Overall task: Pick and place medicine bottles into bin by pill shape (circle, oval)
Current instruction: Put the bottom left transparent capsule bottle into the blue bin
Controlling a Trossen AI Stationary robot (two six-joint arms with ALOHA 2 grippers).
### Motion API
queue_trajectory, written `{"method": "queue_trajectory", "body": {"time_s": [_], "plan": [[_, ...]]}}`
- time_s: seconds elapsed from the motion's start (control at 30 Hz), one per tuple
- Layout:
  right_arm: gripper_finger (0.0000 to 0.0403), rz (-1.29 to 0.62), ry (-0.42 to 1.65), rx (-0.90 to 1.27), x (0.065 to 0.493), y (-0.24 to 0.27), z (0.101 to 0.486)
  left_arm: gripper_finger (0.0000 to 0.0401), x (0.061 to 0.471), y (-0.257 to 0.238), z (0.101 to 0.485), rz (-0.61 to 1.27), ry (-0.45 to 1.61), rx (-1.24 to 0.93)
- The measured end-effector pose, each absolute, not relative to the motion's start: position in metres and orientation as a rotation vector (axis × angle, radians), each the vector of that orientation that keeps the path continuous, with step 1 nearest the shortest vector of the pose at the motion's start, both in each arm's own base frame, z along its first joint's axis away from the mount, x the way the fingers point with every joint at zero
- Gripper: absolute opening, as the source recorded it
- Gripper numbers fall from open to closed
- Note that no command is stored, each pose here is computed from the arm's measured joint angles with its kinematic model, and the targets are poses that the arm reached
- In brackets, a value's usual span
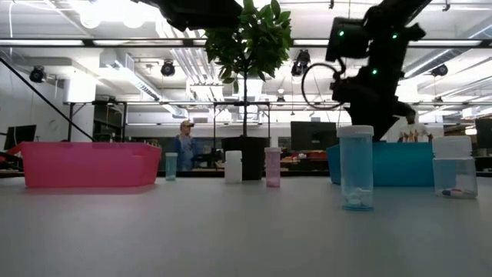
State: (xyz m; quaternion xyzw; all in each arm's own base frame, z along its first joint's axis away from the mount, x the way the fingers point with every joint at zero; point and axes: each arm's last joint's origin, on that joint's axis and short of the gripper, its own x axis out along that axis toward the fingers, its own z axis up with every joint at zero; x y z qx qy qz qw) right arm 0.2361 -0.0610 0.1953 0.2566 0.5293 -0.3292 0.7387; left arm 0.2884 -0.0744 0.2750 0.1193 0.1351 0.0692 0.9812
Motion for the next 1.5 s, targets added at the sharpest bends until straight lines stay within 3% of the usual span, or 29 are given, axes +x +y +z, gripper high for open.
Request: {"method": "queue_trajectory", "body": {"time_s": [0.63, 0.93, 1.17, 1.5], "plan": [[0.0177, -0.697, 1.267, 0.505, 0.260, -0.070, 0.163, 0.0255, 0.288, -0.074, 0.272, 0.138, 0.281, 0.244], [0.0137, -0.696, 1.272, 0.493, 0.261, -0.071, 0.159, 0.0255, 0.288, -0.074, 0.272, 0.139, 0.282, 0.244], [0.0119, -0.690, 1.237, 0.496, 0.257, -0.070, 0.170, 0.0255, 0.288, -0.074, 0.272, 0.138, 0.281, 0.244], [0.0102, -0.682, 1.083, 0.475, 0.228, -0.051, 0.215, 0.0255, 0.288, -0.074, 0.272, 0.139, 0.275, 0.240]]}}
